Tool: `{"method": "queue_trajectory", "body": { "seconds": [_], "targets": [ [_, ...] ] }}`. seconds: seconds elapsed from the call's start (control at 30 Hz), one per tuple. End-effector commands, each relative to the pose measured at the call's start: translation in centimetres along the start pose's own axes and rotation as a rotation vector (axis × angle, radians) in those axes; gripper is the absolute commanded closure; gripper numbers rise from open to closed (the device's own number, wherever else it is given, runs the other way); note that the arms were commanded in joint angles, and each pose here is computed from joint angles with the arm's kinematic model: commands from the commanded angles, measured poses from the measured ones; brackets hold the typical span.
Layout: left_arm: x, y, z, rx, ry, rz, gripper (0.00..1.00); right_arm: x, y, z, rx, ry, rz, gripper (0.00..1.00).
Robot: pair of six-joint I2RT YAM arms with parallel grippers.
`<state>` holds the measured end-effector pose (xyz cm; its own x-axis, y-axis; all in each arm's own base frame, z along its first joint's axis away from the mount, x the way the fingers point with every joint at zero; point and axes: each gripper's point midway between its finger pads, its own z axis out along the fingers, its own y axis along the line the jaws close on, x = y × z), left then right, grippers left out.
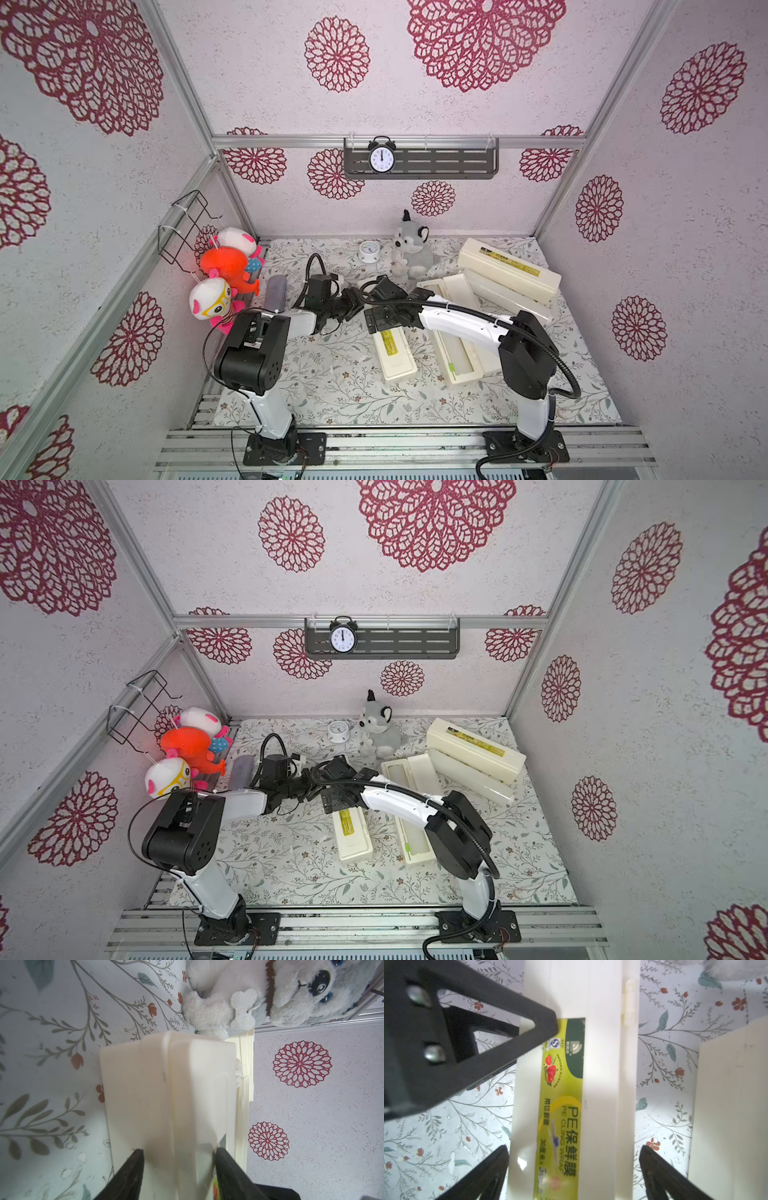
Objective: Put plastic wrap rolls into dispensers
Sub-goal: Close the lid on the plastic wrap cutting box.
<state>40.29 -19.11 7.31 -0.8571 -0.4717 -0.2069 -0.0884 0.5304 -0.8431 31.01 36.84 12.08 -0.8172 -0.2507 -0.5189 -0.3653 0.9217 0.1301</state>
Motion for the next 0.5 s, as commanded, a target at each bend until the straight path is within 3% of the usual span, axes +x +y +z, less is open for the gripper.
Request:
{"method": "queue_trajectory", "body": {
  "seconds": [0.0, 0.27, 0.47],
  "targets": [
    [2.7, 4.4, 0.5, -0.128, 0.057, -0.079, 0.42, 0.3, -0.8, -2.0, -0.007, 0.001, -0.011, 0.01],
    [3.4, 4.5, 0.5, -0.126, 0.08, -0.071, 0.41, 3.5, -1.8, -1.8, -0.1, 0.045, 0.06, 0.01],
    [4.7, 4.2, 0.4, -0.152, 0.128, -0.042, 0.41, 6.8, -1.4, -0.7, -0.252, 0.101, 0.156, 0.05]
  ]
}}
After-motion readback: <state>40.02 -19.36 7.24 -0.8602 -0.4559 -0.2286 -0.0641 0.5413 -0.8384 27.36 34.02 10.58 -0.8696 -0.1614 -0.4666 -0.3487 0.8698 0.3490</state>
